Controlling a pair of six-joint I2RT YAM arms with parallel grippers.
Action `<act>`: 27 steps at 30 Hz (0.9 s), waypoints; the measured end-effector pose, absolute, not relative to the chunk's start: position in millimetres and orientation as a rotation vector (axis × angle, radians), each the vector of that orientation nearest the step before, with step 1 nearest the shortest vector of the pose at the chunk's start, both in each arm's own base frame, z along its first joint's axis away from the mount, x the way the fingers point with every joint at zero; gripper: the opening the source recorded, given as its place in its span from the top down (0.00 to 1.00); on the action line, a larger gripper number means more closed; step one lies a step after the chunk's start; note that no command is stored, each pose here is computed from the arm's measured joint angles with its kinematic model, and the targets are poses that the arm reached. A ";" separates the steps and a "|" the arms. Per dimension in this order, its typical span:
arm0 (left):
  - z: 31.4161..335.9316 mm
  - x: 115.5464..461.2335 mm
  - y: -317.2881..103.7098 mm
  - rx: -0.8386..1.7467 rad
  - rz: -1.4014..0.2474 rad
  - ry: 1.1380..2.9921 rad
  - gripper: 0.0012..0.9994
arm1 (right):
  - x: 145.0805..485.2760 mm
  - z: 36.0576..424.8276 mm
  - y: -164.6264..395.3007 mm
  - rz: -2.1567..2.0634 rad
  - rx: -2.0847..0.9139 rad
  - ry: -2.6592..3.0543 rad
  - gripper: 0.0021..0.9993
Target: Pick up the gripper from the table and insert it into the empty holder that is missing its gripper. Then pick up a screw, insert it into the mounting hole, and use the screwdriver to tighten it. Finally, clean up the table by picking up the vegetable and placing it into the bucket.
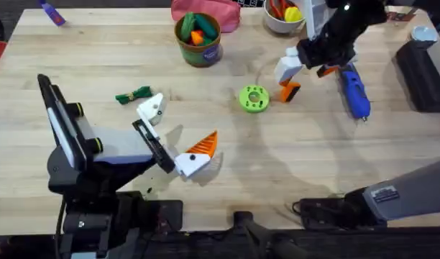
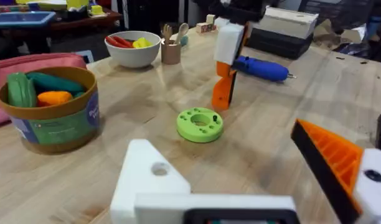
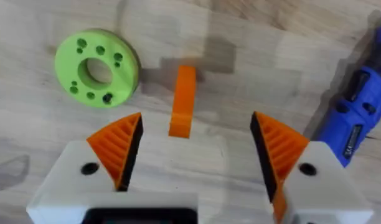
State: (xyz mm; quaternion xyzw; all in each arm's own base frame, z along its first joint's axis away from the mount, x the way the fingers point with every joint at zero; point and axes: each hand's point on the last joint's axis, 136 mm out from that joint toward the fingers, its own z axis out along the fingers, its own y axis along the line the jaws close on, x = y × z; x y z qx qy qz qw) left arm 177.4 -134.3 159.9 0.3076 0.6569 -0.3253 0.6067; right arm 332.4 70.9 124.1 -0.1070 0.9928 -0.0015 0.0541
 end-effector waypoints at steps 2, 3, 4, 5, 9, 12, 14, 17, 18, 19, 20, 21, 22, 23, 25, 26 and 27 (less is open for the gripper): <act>159.9 177.4 -134.3 0.711 -0.752 1.519 0.01 | 332.5 117.1 71.5 0.001 -0.310 3.015 0.01; 159.9 177.4 -134.3 0.711 -0.752 1.519 0.01 | 331.1 113.1 71.5 0.004 -0.305 3.021 0.01; 159.9 177.4 -134.3 0.711 -0.752 1.519 0.01 | 329.1 108.6 72.0 0.011 -0.300 3.028 0.01; 160.0 177.4 -134.3 0.711 -0.752 1.518 0.01 | 328.0 104.8 72.3 0.015 -0.297 3.032 0.01; 159.9 177.4 -134.3 0.711 -0.752 1.519 0.01 | 324.8 93.8 72.7 0.023 -0.292 3.040 0.05; 159.9 177.4 -134.3 0.711 -0.752 1.519 0.01 | 324.1 91.9 73.1 0.023 -0.294 3.041 0.09; 159.9 177.4 -134.3 0.711 -0.752 1.519 0.01 | 326.7 92.2 75.2 0.026 -0.299 3.029 0.13; 159.9 177.4 -134.3 0.711 -0.752 1.519 0.01 | 326.3 92.3 81.2 0.028 -0.326 3.022 0.16; 159.9 177.4 -134.3 0.711 -0.752 1.519 0.01 | 325.8 92.4 83.4 0.029 -0.336 3.021 0.17; 160.0 177.4 -134.3 0.711 -0.752 1.518 0.01 | 325.3 92.3 85.1 0.029 -0.344 3.020 0.18; 159.9 177.4 -134.3 0.711 -0.752 1.519 0.01 | 324.9 92.2 86.7 0.030 -0.350 3.020 0.19; 159.9 177.4 -134.3 0.711 -0.752 1.519 0.01 | 324.6 91.6 87.7 0.033 -0.352 3.022 0.19; 160.0 177.4 -134.3 0.711 -0.752 1.519 0.01 | 324.4 90.3 87.9 0.034 -0.349 3.027 0.20; 160.0 177.3 -134.3 0.711 -0.752 1.518 0.01 | 324.2 88.4 87.6 0.033 -0.342 3.034 0.21; 159.9 177.4 -134.3 0.711 -0.752 1.519 0.01 | 323.9 83.0 86.7 0.030 -0.321 3.053 0.24; 159.9 177.4 -134.3 0.711 -0.752 1.519 0.01 | 323.9 80.7 86.4 0.028 -0.316 3.061 0.25; 159.9 177.4 -134.3 0.711 -0.752 1.519 0.01 | 324.0 79.0 86.1 0.027 -0.311 3.066 0.26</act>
